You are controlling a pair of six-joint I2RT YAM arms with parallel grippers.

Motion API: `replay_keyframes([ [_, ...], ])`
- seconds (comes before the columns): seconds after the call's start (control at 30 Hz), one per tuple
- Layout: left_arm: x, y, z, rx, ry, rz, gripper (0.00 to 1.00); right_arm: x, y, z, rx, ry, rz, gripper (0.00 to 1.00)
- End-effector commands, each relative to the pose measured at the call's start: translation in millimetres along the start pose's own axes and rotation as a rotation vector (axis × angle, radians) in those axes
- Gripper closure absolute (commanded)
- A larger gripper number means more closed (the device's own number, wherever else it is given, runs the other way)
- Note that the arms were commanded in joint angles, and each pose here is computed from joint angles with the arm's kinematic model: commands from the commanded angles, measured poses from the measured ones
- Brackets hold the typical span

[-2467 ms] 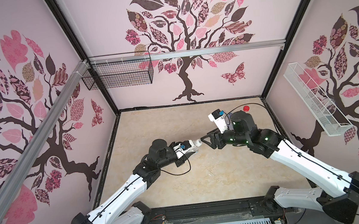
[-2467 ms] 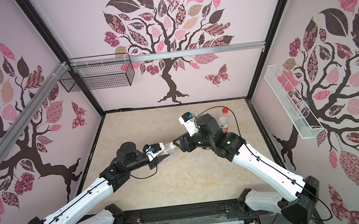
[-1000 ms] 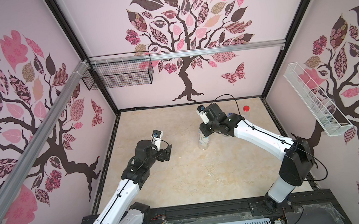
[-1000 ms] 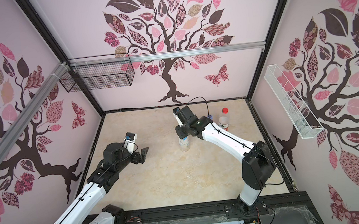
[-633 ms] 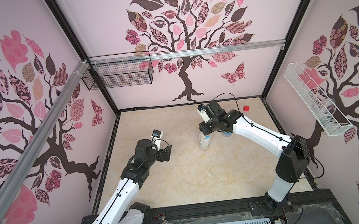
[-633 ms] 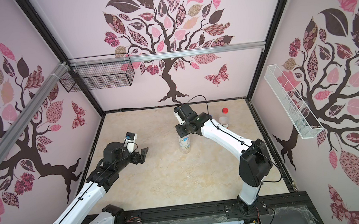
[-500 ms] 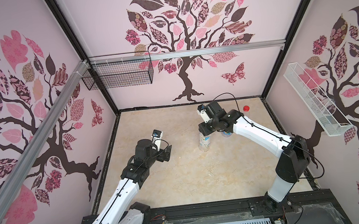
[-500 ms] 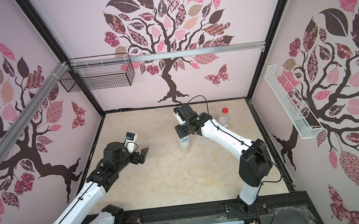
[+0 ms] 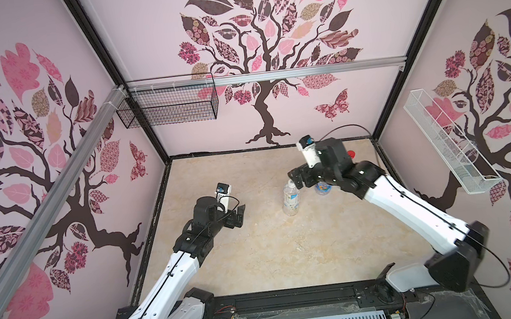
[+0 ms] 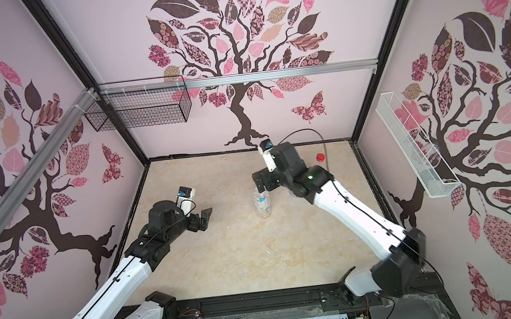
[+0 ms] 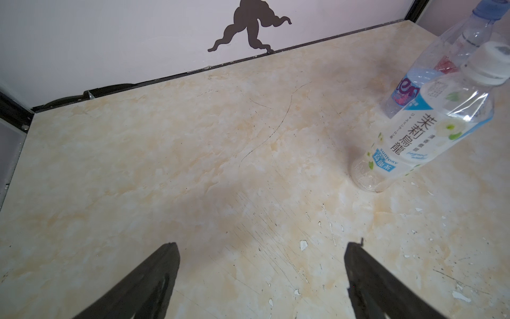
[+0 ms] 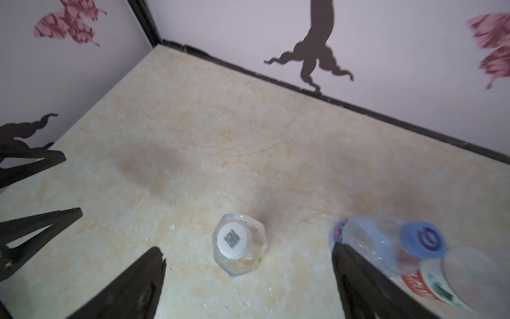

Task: Screw on the bottle caps
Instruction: Reset both arms

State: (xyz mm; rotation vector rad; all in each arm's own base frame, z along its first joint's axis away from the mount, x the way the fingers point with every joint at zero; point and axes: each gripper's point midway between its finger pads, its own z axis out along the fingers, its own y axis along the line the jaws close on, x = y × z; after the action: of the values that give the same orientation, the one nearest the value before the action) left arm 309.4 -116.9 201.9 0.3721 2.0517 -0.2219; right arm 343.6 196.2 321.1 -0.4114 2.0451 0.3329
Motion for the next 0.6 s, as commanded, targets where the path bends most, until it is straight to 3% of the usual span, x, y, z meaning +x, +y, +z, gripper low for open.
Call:
replay_keyframes([
  [0.0, -7.1, 25.2, 5.0, -0.111, -0.056, -0.112, 0.02, 22.1, -75.1, -18.8, 0.225, -0.109, 0.055, 0.01],
  [0.1, 10.6, 64.1, 9.2, -0.268, -0.057, -0.224, 0.02, 65.7, -131.4, -21.4, 0.366, -0.156, 0.181, 0.01],
  [0.23, 26.2, 102.7, 11.6, -0.458, -0.059, -0.209, 0.02, 120.5, -178.8, -10.8, 0.52, -0.23, 0.324, 0.01],
  [0.37, 34.5, 149.1, 14.1, -0.599, -0.124, -0.244, 0.02, 146.6, -193.6, 9.2, 0.581, -0.356, 0.241, 0.01],
  [0.47, 39.2, 158.8, 30.0, -0.598, -0.142, -0.199, 0.02, 158.6, -200.1, 31.3, 0.592, -0.288, 0.152, 0.01],
  [0.57, 47.3, 164.4, 43.8, -0.575, -0.176, -0.176, 0.02, 166.3, -208.4, 38.4, 0.608, -0.339, 0.137, 0.01],
])
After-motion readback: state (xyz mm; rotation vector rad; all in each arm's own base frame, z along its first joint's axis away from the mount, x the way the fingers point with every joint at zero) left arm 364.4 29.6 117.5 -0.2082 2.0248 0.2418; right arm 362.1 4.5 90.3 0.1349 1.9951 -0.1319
